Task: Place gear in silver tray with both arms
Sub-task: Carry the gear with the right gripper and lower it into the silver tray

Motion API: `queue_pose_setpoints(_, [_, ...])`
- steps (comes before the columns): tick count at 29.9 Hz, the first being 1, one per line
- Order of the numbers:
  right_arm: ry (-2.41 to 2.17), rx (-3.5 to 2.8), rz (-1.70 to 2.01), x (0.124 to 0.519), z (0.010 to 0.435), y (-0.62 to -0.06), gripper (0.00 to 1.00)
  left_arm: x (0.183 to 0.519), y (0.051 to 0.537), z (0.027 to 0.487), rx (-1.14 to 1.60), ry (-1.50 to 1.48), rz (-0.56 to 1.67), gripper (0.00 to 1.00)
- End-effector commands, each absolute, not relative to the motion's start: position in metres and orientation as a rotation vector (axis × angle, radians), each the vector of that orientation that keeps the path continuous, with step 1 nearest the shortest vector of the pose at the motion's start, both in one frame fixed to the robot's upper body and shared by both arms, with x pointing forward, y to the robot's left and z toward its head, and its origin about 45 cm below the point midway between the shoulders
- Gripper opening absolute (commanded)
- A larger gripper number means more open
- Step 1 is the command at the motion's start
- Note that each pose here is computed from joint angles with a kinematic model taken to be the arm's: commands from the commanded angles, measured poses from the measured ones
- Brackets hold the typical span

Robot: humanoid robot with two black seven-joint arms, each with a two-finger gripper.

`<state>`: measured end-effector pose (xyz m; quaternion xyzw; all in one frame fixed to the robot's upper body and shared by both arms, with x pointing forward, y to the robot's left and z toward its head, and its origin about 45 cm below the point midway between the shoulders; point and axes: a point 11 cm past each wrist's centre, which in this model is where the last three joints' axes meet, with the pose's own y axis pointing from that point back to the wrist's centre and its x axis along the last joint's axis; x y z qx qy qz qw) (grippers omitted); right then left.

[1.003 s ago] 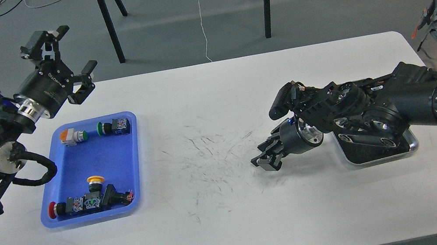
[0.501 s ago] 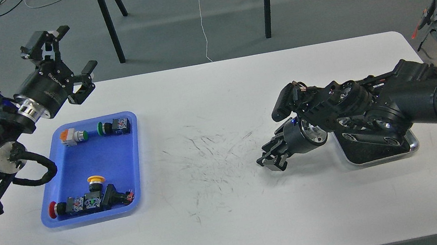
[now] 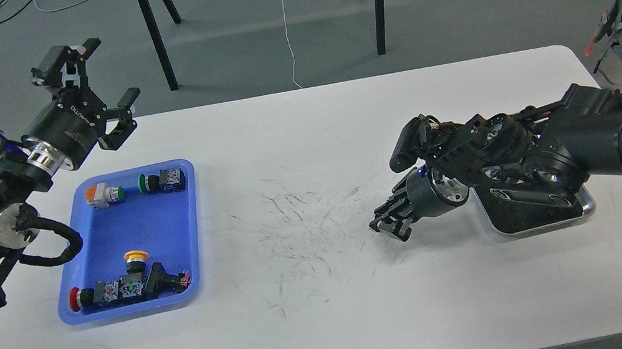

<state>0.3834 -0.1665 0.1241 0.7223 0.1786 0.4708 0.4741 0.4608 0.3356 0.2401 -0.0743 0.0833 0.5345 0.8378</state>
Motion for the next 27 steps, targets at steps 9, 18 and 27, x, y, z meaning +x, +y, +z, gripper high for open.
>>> queue_pose_setpoints(9, [0.302, 1.811, 1.181, 0.401, 0.148, -0.168, 0.02, 0.460, 0.332, 0.237, -0.161, 0.184, 1.128, 1.00])
queue_pose_setpoints(18, [0.038, 1.887, 1.160, 0.425, 0.183, -0.198, 0.02, 0.461, 0.326, 0.232, -0.171, 0.202, 1.125, 1.00])
queue_pose_setpoints(27, [-0.166, 1.905, 1.077, 0.425, 0.205, -0.268, 0.02, 0.464, 0.305, 0.221, -0.185, 0.230, 1.113, 1.00])
